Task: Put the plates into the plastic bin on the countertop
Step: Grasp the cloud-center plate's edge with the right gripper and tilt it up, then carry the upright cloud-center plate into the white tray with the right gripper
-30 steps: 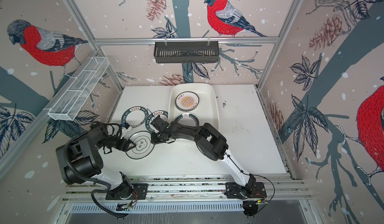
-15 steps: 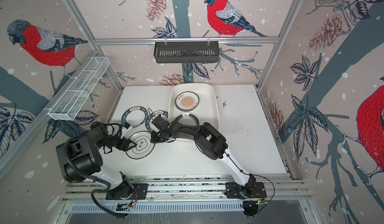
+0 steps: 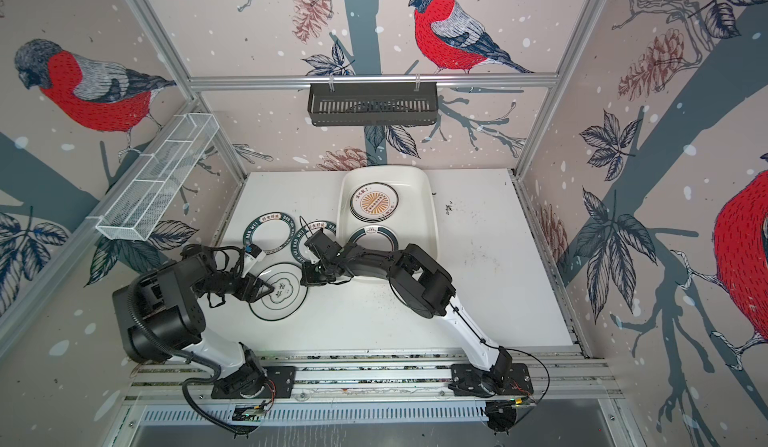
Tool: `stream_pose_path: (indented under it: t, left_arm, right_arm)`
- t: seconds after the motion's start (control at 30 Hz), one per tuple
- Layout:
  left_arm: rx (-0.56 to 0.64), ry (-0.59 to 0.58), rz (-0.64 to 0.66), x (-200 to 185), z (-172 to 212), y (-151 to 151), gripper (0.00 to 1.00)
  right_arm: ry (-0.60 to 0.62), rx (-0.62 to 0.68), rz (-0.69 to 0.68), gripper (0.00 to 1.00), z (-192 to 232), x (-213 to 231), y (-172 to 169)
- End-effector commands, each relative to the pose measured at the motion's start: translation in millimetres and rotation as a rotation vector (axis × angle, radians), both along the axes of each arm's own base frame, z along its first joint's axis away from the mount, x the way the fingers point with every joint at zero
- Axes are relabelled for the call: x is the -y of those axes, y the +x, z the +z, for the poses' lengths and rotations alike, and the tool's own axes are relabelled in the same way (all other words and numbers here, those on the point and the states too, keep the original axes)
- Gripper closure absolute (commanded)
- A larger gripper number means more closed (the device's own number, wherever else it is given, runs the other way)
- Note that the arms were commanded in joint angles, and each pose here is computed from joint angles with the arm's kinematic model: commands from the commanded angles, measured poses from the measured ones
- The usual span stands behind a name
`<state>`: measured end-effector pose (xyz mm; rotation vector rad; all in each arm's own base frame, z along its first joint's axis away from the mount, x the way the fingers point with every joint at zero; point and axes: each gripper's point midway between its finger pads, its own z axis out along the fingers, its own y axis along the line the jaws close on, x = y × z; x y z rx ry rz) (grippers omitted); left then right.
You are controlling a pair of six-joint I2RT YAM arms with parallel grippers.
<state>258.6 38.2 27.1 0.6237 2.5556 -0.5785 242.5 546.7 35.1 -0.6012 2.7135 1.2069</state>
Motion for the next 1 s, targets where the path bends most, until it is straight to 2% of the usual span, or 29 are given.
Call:
stream_pose_path:
  t: [0.0,0.33,0.7,0.97]
  left_arm:
    - [-0.057,0.001,-0.016,4,-5,-15,0.18]
    - [0.024,0.031,-0.026,2,24,-7,0.13]
    - [0.161,0.060,-0.036,4,87,3,0.11]
    - [0.253,0.024,-0.040,13,129,7,0.11]
  right_arm:
    - [0.043,0.033,-0.007,0.89,13,-4,5]
    - [0.089,0.046,-0.028,0.97,30,1,15]
    - [0.120,0.091,-0.025,0.98,56,0,26]
    - [0.134,0.130,-0.035,0.98,80,8,37]
